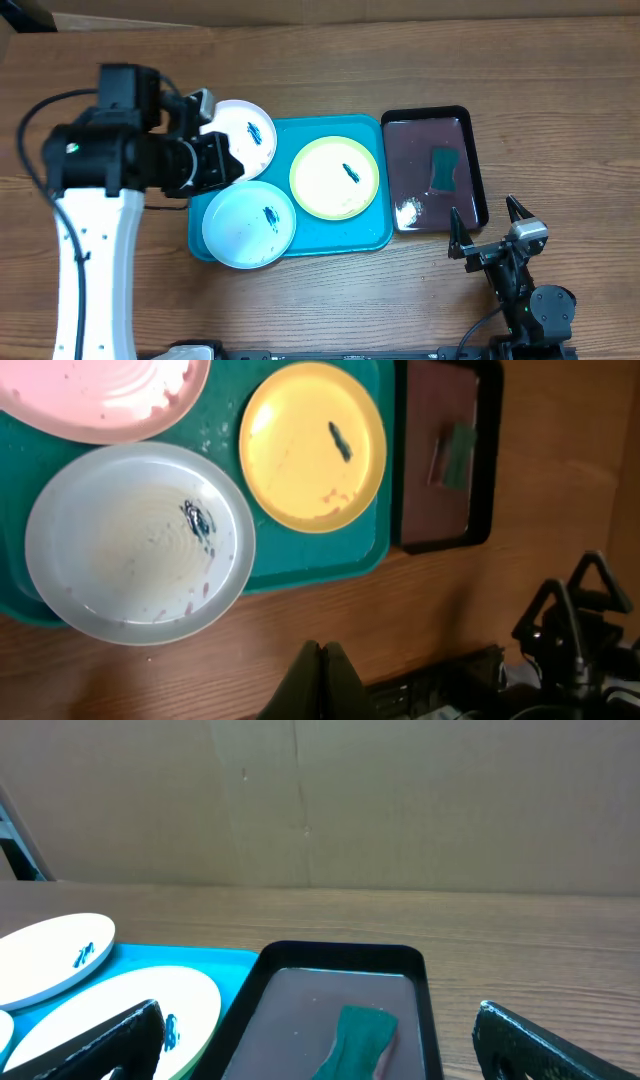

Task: Clean dirty plates on tray and stack at the side
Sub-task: 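Move the left gripper over the tray to the yellow plate's left rim, then grip the yellow plate's left rim with the left gripper, then reach the right gripper into the black tray and grasp the green sponge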

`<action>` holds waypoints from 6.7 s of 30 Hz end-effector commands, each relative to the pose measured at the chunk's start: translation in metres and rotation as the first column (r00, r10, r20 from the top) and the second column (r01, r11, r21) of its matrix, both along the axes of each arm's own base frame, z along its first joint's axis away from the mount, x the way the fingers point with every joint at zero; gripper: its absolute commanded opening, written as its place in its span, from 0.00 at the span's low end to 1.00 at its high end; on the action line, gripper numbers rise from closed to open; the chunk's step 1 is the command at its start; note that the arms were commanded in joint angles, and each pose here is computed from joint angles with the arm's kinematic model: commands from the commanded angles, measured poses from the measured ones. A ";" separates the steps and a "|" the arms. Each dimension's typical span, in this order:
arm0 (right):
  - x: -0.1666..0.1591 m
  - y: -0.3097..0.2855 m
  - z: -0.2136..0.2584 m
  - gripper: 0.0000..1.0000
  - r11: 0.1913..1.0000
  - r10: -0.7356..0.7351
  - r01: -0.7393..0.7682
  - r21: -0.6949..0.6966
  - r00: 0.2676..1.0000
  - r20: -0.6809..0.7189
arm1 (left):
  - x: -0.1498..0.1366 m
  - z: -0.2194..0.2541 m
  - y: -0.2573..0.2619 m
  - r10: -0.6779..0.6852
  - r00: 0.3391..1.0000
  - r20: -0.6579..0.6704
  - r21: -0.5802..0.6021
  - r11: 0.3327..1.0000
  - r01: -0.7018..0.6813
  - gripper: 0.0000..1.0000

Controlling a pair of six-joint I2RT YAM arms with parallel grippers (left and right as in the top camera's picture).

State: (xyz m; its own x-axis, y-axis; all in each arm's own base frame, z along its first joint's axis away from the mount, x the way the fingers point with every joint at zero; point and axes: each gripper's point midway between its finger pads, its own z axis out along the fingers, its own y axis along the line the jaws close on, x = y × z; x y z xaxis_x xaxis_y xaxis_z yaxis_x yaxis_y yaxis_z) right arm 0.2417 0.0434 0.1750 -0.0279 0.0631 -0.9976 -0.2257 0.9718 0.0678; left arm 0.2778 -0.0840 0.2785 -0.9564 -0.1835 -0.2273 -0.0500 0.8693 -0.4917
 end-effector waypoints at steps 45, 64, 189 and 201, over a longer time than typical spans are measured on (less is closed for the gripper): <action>0.001 -0.002 -0.002 1.00 1.000 -0.011 0.011 -0.004 1.000 0.002 | 0.089 -0.226 -0.046 0.053 0.984 -0.170 0.260 0.966 -0.007 0.29; 0.001 -0.002 -0.002 1.00 1.000 -0.012 0.012 -0.004 1.000 0.002 | 0.083 -0.243 -0.046 0.020 0.991 -0.134 0.356 0.934 0.030 0.27; 0.096 0.019 0.140 0.70 0.997 0.048 0.026 0.072 0.518 -0.854 | 0.096 -0.255 -0.050 0.001 0.994 -0.105 0.348 0.937 0.036 0.04; 0.099 0.007 -0.016 0.69 0.975 -0.205 0.094 -0.199 0.056 -0.977 | 0.096 -0.255 -0.050 0.001 0.994 -0.105 0.349 0.937 0.036 0.05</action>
State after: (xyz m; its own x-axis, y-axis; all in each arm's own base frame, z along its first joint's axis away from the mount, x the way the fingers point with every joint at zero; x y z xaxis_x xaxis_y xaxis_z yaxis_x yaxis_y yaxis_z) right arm 0.3413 0.0620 0.1864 -0.9879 0.1114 -0.1082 0.0976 0.9873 0.1249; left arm 0.3689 -0.1339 0.0215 -0.9814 -0.1041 -0.1613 -0.0792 0.9850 -0.1533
